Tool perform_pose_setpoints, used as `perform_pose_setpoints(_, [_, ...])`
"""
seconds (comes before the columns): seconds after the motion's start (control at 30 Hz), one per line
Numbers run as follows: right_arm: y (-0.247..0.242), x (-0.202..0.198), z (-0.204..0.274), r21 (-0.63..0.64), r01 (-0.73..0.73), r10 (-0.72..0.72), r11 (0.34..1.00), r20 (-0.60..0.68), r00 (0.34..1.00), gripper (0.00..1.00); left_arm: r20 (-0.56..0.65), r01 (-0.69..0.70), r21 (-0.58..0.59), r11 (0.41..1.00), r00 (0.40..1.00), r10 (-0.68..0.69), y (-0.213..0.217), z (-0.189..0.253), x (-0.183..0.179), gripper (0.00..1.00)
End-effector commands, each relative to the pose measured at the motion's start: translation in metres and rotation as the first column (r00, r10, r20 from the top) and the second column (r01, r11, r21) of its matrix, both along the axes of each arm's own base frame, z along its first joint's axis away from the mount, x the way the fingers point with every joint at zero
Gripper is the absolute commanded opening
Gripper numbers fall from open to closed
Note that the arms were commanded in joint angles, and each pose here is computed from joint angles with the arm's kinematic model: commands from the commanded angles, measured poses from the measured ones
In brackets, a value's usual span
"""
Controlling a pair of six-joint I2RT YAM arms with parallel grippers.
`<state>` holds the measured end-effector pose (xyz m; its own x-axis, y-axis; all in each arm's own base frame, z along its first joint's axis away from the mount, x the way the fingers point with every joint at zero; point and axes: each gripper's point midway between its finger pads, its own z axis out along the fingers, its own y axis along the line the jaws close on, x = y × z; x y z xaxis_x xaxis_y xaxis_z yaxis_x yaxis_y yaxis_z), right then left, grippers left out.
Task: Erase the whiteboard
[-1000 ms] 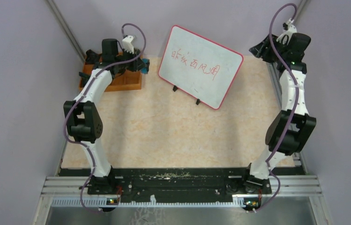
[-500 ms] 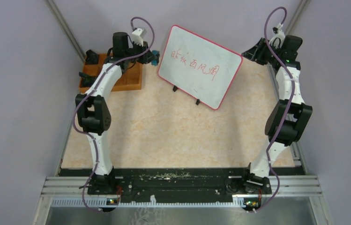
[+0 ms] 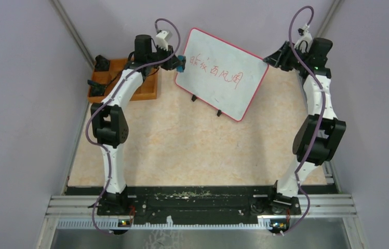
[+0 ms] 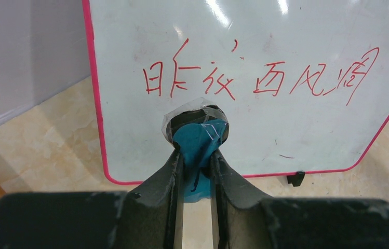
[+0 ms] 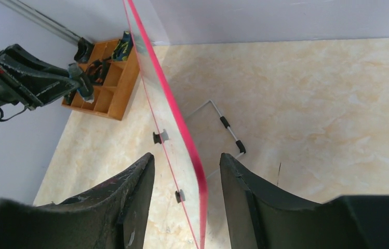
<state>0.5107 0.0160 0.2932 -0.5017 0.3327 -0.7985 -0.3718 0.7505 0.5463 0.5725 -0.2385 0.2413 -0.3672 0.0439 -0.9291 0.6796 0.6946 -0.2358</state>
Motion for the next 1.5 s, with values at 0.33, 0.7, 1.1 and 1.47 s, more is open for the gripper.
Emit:
perform_pose_setpoints(0.33, [0.018, -0.009, 0.006, -0.048, -0.049, 0.051, 0.998, 0.057, 0.997, 0.44, 0.031, 0.018, 0.002, 1.0, 0.999, -0.018, -0.011, -0.001, 0.014, 0.0])
perform_pose_setpoints(0.7, [0.02, -0.006, -0.015, -0.032, -0.067, 0.068, 0.997, 0.023, 0.997, 0.0, 0.04, 0.054, -0.022, 0.998, 0.998, -0.054, -0.026, 0.001, 0.017, 0.0])
perform_pose_setpoints(1.1, [0.025, -0.005, -0.02, -0.032, -0.08, 0.08, 0.996, 0.011, 0.997, 0.0, 0.128, 0.091, -0.007, 0.996, 0.988, -0.089, -0.035, -0.005, 0.027, 0.0])
perform_pose_setpoints(1.47, [0.027, -0.002, -0.033, -0.073, -0.146, 0.146, 0.987, -0.011, 0.989, 0.0, 0.295, 0.144, 0.063, 0.988, 0.943, -0.157, -0.043, -0.001, 0.036, 0.0])
